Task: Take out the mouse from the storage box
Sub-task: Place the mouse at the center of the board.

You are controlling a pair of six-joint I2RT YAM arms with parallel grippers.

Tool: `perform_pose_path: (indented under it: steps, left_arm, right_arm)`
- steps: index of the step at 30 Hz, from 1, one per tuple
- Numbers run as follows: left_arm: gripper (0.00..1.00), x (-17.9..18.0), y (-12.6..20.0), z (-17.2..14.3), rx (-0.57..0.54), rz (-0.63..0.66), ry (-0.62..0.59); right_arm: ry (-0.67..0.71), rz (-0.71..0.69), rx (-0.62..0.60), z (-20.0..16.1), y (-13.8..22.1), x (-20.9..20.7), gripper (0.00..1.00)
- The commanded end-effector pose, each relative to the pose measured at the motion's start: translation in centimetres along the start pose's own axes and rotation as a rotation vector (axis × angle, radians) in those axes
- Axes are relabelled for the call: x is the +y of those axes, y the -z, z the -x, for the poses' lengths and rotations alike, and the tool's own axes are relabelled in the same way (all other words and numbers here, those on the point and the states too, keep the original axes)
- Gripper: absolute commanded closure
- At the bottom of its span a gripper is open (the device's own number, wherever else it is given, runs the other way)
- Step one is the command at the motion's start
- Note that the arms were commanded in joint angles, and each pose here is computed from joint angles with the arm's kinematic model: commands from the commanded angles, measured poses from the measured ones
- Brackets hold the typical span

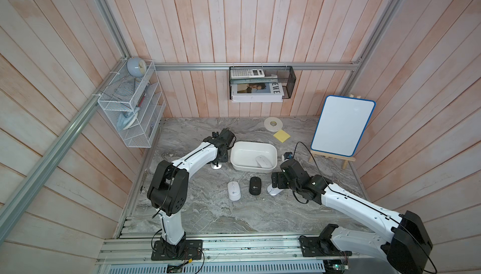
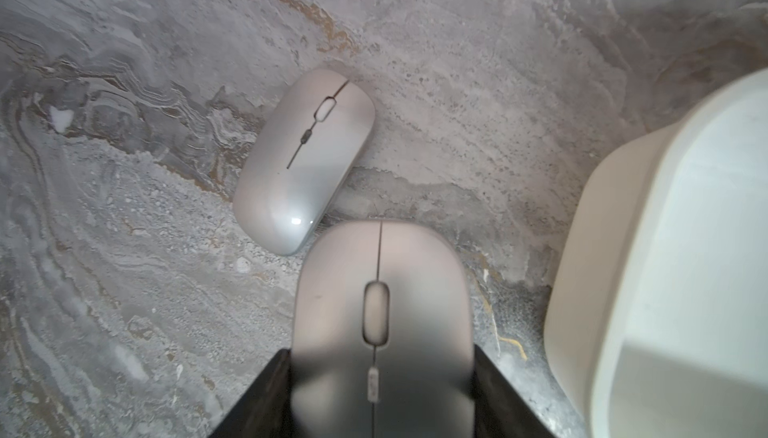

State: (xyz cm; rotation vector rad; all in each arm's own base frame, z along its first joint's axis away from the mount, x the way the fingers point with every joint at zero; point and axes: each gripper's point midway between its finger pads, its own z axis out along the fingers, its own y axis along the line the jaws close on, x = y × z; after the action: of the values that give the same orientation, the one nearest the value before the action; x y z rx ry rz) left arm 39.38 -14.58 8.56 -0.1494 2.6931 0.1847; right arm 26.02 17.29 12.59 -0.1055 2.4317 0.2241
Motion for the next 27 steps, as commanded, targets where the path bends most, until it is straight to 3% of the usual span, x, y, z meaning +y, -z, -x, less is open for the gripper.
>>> perform_pose_path:
  steps: [1,15,27]
  left_arm:
    - [0.57,-0.8,-1.9,-0.6,0.023,-0.029,0.020]
    - [0.56,-1.2,-6.1,-3.3,0.111,-0.022,0.012]
    - [0.25,-0.2,-4.7,-2.7,0.057,-0.010,0.031]
  right_arm:
    - [-0.015,-0.034,-0.001,0.5,0.2,-0.5,0.07]
    - [-0.037,-0.076,0.023,1.9,0.3,-0.5,0.07]
    - [-0.074,-0.120,0.107,5.8,-2.0,1.0,0.07]
